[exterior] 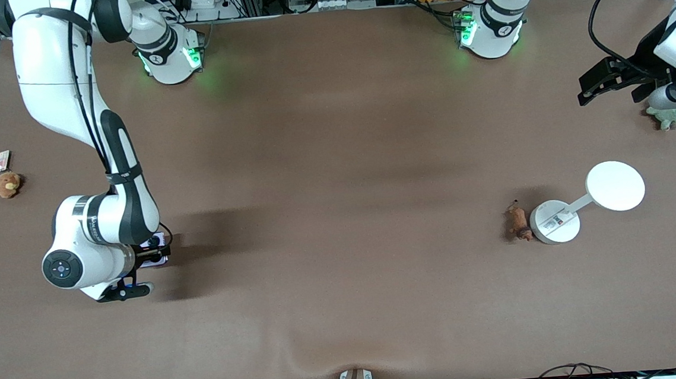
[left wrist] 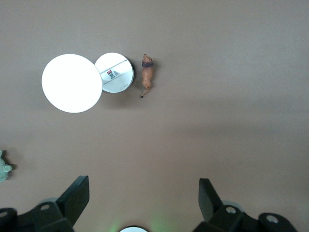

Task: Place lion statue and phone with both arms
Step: 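Carry the phone with the right gripper toward the glass cup, then lower the phone beside the glass cup and open the right gripper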

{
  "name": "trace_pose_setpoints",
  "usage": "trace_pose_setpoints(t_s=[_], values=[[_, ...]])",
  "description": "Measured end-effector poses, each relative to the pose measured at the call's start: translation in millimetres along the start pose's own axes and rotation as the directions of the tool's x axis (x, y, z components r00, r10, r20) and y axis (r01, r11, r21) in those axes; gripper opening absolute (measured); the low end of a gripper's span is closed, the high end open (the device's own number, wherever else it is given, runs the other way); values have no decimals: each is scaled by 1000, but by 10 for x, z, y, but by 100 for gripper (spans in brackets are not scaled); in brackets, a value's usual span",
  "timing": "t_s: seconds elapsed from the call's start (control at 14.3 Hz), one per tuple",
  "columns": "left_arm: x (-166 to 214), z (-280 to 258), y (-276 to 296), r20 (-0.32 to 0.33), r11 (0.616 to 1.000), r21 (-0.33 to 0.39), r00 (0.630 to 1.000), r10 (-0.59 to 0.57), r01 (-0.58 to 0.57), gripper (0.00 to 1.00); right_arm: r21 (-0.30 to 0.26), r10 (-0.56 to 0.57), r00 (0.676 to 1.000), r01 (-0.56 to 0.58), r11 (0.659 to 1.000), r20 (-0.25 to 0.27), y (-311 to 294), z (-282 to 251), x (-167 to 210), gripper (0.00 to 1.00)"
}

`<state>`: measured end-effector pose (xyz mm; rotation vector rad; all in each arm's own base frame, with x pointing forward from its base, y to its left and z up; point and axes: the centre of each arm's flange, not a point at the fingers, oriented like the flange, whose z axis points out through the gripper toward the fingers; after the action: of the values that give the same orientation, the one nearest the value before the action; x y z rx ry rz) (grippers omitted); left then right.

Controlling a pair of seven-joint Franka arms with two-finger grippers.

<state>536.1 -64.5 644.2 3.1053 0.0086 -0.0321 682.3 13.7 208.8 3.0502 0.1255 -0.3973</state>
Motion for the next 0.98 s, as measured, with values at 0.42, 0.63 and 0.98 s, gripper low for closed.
trace_pose_setpoints(t_s=[0.42,0.63,0.98], values=[[15,-5,6,-11,1000,-1,1000,4,-4,100,-7,-6,1000,6,1000,3,13,33,-11,99],[65,29,42,-24,1000,-3,1000,10,-10,100,-18,-14,1000,14,1000,-5,5,-19,2,100],[158,145,70,-20,1000,-3,1000,14,-14,100,-6,-31,998,31,1000,-50,-84,-732,3,100]])
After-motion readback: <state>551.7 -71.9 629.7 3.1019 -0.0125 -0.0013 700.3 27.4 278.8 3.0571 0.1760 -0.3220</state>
